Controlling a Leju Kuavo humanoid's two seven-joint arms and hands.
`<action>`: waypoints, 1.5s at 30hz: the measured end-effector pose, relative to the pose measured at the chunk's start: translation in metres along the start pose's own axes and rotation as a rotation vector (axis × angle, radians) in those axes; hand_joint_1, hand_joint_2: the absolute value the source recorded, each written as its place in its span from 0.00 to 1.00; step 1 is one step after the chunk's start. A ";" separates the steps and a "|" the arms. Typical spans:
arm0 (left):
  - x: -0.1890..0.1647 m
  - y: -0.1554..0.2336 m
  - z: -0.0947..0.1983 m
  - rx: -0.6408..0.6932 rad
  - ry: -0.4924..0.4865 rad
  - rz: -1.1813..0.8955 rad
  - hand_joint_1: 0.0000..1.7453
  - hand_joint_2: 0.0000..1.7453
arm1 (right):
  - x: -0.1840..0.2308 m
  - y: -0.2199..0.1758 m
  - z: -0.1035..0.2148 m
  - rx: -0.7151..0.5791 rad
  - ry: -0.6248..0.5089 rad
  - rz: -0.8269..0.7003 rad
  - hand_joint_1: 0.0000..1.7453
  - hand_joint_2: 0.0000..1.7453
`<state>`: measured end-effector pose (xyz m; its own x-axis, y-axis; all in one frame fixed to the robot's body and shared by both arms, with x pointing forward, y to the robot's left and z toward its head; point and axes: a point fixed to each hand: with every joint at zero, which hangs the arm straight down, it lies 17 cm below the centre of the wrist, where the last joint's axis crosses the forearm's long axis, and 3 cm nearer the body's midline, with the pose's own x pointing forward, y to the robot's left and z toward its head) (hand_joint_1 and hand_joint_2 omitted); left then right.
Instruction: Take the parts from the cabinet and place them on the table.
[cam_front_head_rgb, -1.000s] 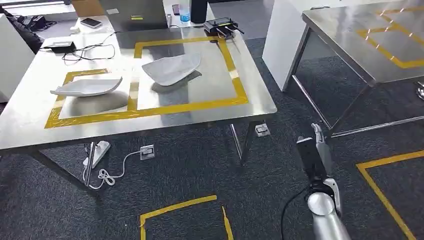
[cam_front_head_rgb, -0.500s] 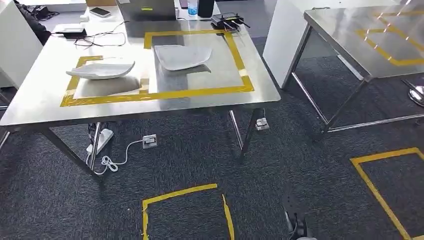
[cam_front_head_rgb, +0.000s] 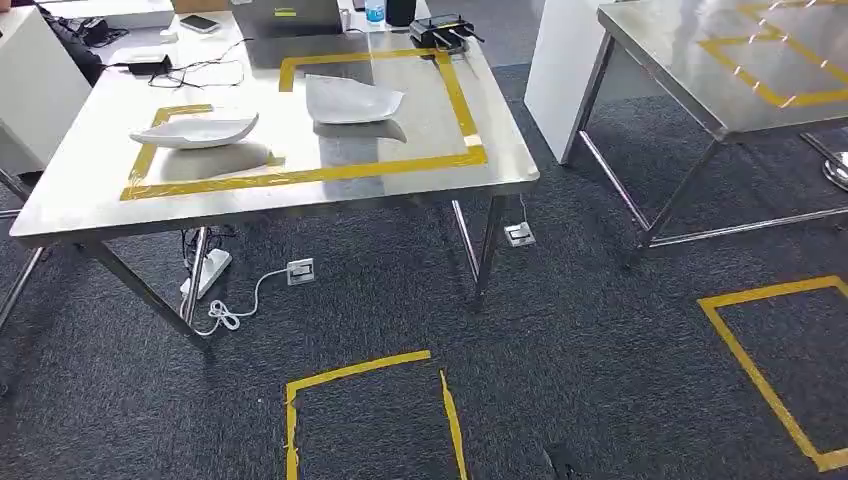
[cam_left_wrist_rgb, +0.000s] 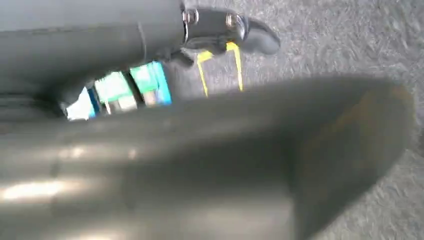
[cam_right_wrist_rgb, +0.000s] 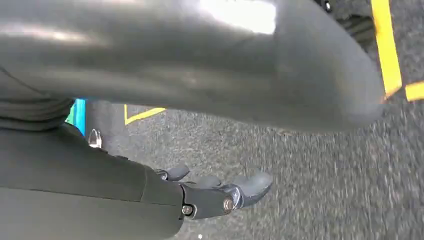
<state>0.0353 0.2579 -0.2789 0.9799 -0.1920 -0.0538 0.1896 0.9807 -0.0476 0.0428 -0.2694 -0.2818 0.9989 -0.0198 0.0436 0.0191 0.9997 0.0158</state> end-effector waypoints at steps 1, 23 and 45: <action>-0.001 0.001 0.000 0.002 0.004 -0.001 0.00 0.00 | 0.003 0.003 0.000 0.004 -0.019 0.006 0.00 0.00; 0.018 0.001 0.003 0.005 -0.023 -0.030 0.00 0.00 | 0.001 0.019 0.000 -0.035 0.043 0.127 0.00 1.00; 0.018 0.004 0.002 0.009 -0.034 -0.029 0.00 0.00 | -0.003 0.036 0.001 0.000 0.047 0.105 0.00 0.00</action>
<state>0.0537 0.2583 -0.2775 0.9756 -0.2188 -0.0185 0.2179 0.9752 -0.0395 0.0408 -0.2332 -0.2805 0.9963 0.0859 -0.0015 -0.0859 0.9962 0.0133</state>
